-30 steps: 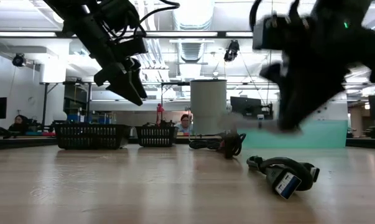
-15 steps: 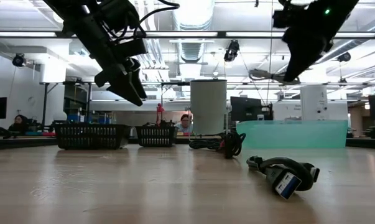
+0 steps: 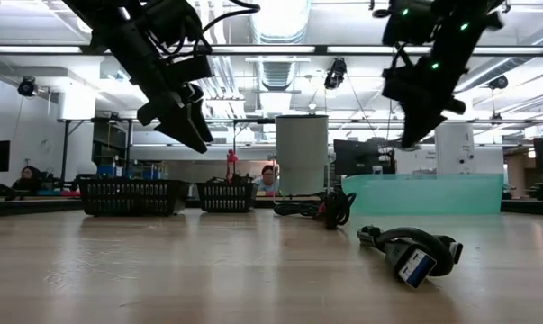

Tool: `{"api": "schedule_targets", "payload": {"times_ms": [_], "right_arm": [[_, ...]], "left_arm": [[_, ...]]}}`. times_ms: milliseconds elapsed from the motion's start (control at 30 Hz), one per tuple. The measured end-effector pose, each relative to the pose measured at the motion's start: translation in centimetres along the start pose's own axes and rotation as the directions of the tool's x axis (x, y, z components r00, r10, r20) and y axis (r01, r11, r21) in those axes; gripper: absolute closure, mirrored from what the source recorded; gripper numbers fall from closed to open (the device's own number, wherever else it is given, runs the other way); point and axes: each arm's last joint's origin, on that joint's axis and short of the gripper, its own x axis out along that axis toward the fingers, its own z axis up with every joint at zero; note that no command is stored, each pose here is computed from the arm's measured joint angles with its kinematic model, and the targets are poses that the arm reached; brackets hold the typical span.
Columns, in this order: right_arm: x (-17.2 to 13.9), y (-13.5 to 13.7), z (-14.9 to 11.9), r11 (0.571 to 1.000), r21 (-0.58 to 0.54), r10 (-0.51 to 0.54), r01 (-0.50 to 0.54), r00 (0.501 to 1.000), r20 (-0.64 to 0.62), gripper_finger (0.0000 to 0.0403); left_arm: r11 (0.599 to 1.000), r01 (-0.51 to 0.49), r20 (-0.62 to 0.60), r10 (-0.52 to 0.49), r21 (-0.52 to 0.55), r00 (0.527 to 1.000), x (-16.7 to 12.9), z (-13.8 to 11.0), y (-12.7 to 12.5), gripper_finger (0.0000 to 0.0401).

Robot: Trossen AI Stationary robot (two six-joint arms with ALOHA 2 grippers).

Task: Pick and place items into bin
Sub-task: Put the white charger cable into the light blue bin, then put the middle black charger cable into the light blue bin

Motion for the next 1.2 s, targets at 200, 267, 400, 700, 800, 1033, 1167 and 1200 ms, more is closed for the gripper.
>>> {"api": "schedule_targets", "payload": {"times_ms": [200,267,400,700,800,1033,1167,1200], "right_arm": [[1.7,-2.2,2.1,0.998,0.018,0.06,-0.06,0.998,-0.002,0.0384],[2.0,-2.9,2.4,0.998,0.034,0.057,-0.057,0.998,-0.011,0.0384],[2.2,-3.5,2.6,0.997,0.058,0.045,-0.044,0.999,-0.014,0.0379],[2.2,-3.5,2.6,0.999,0.02,0.044,-0.044,0.999,-0.013,0.031],[2.2,-3.5,2.6,0.999,0.02,0.047,-0.047,0.999,-0.01,0.029],[1.7,-1.0,2.7,0.931,-0.12,0.348,-0.344,0.937,0.013,0.0268],[1.0,1.3,2.7,0.86,-0.257,0.473,-0.44,0.878,0.078,0.0266],[0.7,2.0,2.5,0.832,-0.304,0.508,-0.463,0.857,0.086,0.0266]], "left_arm": [[1.0,0.0,-0.001,0.0,0.0,1.0,0.0,0.0,0.0,0.012],[1.0,0.0,0.0,0.0,-0.001,1.0,0.0,0.0,0.0,0.012],[1.0,0.0,-0.001,0.0,-0.001,1.0,0.0,0.0,0.0,0.012],[1.0,0.001,-0.003,-0.001,-0.002,1.0,0.0,-0.1,0.0,0.012],[1.0,0.003,-0.006,-0.003,-0.002,1.0,0.1,-0.2,-0.1,0.012],[1.0,0.006,-0.015,-0.006,0.002,1.0,0.2,-0.4,-0.2,0.012],[1.0,0.005,-0.014,-0.005,0.001,1.0,0.2,-0.4,-0.2,0.012],[1.0,0.005,-0.012,-0.005,0.001,1.0,0.2,-0.4,-0.2,0.012]]}}
